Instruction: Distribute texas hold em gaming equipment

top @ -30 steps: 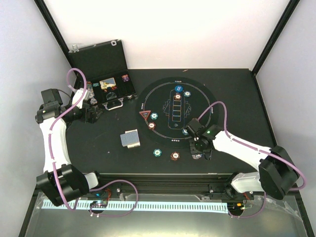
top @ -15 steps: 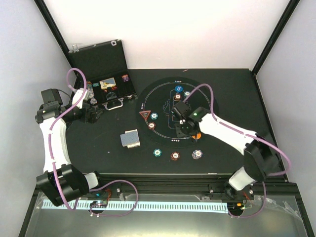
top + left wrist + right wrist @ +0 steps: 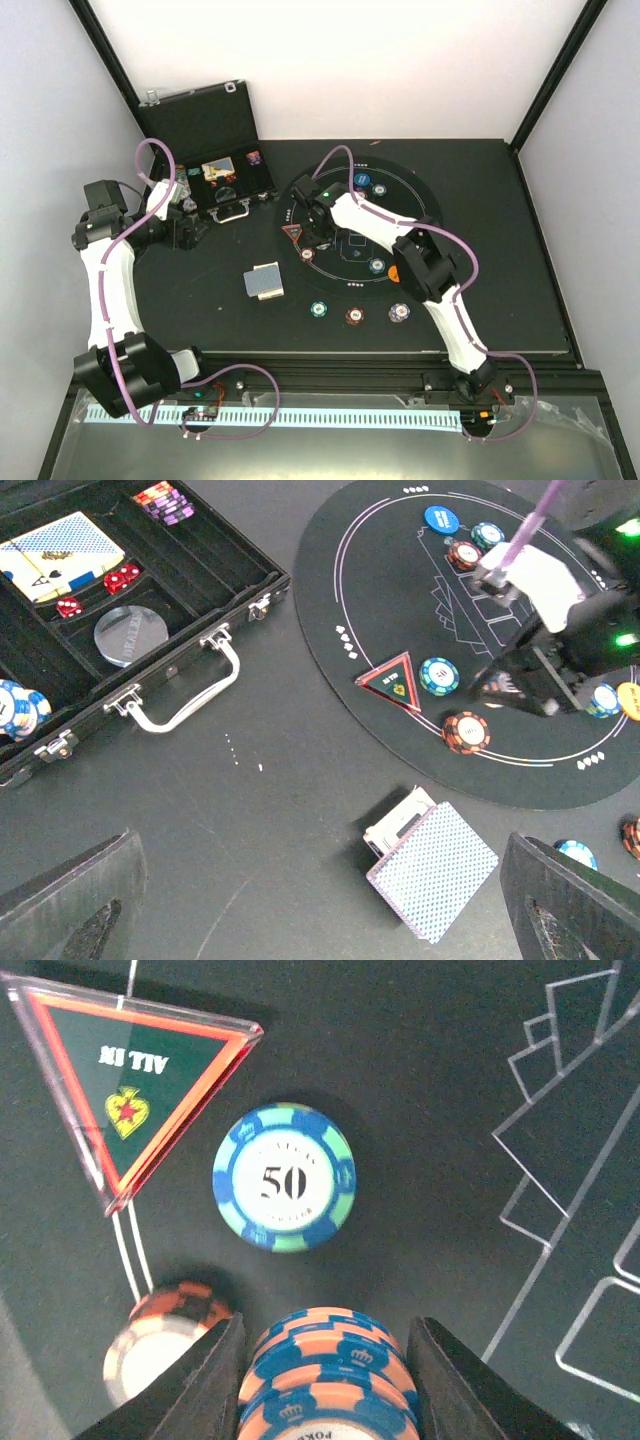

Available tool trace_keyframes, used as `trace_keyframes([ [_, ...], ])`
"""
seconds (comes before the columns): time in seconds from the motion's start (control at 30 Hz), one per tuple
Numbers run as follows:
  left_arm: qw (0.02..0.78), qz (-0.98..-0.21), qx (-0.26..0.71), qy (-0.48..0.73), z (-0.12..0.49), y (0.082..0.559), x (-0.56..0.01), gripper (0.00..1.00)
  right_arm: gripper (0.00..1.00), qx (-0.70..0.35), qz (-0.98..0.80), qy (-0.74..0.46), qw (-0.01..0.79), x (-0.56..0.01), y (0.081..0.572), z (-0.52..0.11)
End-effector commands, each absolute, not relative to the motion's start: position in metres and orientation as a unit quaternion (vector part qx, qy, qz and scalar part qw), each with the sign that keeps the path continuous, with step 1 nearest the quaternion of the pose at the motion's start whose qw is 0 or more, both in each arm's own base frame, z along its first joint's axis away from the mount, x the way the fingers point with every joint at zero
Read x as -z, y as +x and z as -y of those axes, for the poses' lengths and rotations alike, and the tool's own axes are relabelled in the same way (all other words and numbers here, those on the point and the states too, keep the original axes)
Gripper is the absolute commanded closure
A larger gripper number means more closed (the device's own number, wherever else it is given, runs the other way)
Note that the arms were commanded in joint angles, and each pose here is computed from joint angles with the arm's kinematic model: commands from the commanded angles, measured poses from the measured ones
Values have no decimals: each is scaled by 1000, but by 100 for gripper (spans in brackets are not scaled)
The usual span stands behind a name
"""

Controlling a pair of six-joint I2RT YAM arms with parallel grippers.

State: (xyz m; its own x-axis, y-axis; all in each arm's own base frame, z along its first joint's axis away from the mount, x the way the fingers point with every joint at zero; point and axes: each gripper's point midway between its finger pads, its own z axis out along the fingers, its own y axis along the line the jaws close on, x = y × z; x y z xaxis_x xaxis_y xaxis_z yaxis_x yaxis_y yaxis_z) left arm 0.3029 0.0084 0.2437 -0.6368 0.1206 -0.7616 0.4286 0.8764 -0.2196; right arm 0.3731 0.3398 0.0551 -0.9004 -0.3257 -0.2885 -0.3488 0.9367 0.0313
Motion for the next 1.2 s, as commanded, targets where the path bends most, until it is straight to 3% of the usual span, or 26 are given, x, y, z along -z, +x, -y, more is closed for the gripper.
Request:
trace_keyframes([
  [0.0,406,-878,193,163,-8,302,-249,1,69,-22,-973,-191,125,-52,377,-342],
  [0.43,405,-878,194,165,-6,300,-249,1,68,-12,-975,-194,107,-32,375,-339],
  [0.67,408,-878,191,166,-6,298,-251,1,45,-8,-975,-195,102,-29,379,-334],
  [1.17,407,-877,191,167,-5,297,-250,1,27,10,-970,-191,152,-95,376,-304],
])
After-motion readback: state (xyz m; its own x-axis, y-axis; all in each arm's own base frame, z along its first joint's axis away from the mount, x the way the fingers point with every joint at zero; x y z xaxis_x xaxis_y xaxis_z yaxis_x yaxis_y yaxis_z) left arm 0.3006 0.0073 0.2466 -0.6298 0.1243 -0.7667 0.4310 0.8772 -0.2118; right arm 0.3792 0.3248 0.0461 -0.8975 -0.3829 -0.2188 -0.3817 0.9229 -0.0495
